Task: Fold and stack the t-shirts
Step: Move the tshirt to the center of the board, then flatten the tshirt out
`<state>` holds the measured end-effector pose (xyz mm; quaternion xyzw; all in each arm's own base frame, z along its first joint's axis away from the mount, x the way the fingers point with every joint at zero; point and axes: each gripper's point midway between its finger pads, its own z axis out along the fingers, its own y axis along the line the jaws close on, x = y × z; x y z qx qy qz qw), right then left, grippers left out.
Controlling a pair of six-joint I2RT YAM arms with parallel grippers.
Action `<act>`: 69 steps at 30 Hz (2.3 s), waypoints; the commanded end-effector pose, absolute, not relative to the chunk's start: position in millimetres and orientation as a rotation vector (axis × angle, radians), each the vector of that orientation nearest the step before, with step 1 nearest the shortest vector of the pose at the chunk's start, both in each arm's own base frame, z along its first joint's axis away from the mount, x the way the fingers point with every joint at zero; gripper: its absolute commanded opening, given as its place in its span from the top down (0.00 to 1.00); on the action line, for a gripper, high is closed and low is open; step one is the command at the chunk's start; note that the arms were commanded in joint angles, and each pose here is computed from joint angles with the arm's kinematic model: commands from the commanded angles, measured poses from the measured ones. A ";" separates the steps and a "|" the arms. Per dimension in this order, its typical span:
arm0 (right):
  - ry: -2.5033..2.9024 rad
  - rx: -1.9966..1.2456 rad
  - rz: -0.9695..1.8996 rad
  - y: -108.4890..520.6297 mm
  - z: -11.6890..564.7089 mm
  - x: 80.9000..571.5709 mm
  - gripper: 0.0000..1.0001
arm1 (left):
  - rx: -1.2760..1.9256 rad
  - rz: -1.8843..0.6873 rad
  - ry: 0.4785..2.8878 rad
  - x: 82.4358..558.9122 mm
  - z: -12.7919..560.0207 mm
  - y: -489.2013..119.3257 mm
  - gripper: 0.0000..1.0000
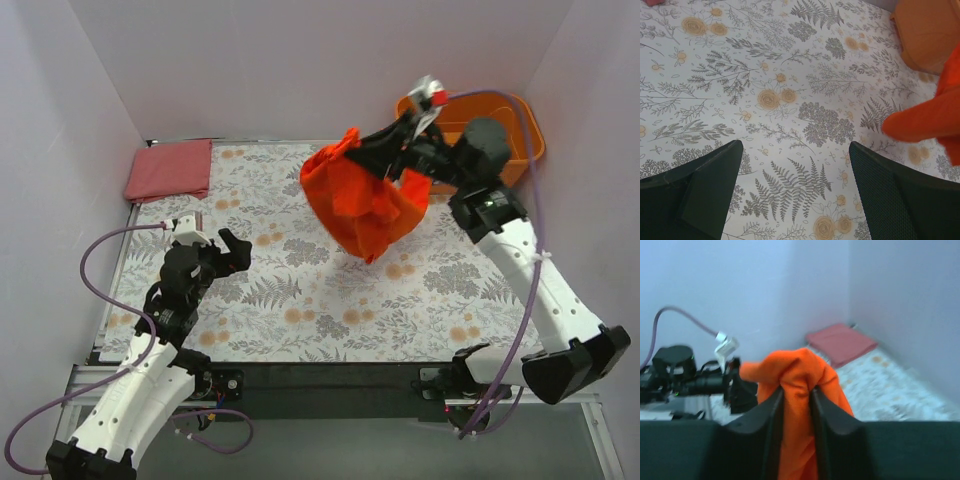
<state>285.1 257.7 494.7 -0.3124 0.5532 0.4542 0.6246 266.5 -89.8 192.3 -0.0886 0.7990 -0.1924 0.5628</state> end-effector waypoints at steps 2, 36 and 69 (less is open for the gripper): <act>1.457 -0.769 1.229 332.4 410.1 257.5 0.47 | -0.244 -0.410 1.841 267.5 200.1 -80.1 0.13; 2.354 -0.748 0.659 241.2 90.4 225.6 0.29 | -0.557 -0.606 2.480 211.6 86.6 -122.2 0.16; 2.359 -1.239 1.071 301.2 122.8 116.0 0.99 | -0.430 0.030 2.257 422.9 128.9 -53.3 0.86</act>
